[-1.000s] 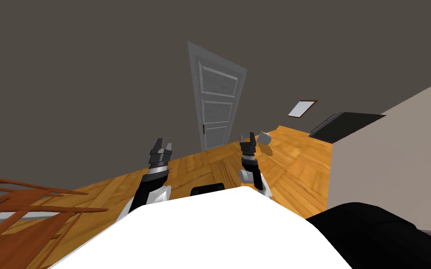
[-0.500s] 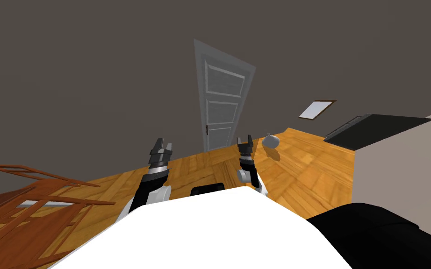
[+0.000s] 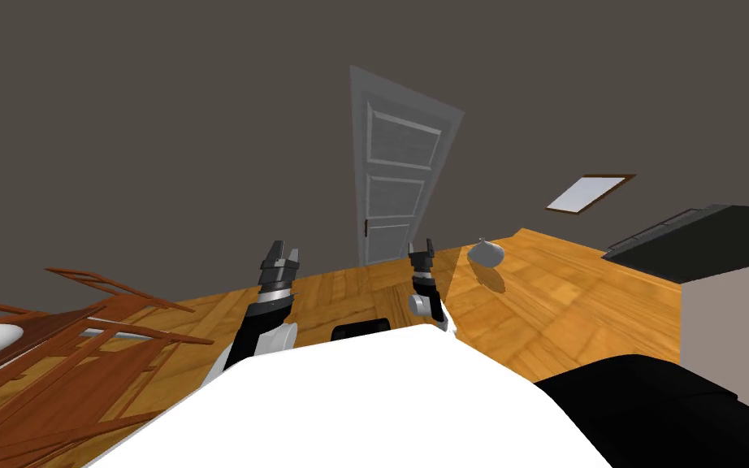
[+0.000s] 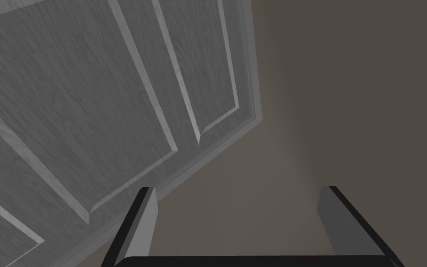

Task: Pull the door open

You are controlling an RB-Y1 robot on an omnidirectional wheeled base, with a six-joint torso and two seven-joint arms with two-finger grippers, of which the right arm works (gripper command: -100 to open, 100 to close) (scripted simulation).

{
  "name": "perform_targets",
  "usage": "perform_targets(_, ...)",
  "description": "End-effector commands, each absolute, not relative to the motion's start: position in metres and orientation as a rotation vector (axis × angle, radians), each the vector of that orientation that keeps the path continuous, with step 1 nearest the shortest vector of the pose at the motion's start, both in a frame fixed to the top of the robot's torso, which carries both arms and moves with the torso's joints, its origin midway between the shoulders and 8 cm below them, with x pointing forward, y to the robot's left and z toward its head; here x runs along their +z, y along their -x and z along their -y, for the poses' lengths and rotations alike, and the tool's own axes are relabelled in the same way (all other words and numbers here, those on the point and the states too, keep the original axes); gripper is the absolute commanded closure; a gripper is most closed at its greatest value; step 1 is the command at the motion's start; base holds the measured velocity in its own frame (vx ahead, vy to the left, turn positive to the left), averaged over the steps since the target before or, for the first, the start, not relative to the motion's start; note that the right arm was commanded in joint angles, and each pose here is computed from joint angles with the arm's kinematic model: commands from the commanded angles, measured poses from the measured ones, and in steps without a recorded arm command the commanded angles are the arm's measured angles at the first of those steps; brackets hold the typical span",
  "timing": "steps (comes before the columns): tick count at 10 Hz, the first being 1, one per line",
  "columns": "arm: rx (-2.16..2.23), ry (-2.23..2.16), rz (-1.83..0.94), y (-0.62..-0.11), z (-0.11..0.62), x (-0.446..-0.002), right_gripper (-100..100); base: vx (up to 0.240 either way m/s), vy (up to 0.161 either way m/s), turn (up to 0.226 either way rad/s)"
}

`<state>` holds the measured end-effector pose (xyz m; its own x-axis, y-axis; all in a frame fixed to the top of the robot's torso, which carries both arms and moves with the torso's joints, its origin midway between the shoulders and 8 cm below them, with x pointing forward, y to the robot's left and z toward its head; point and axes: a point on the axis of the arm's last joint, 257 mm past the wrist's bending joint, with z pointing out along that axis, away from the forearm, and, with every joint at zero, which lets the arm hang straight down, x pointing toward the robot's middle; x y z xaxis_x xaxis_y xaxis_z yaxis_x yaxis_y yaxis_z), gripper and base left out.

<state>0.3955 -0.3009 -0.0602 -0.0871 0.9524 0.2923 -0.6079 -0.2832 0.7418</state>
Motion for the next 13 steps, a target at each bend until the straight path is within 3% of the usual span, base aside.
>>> perform_targets(1, 1.703, -0.962, -0.509, -0.400, 0.303, -0.074, -100, 0.104, -0.004, 0.158)
perform_targets(13, 1.914, -1.310, -0.336, -0.431, 0.320, -0.170, -100, 0.090, -0.010, 0.139)
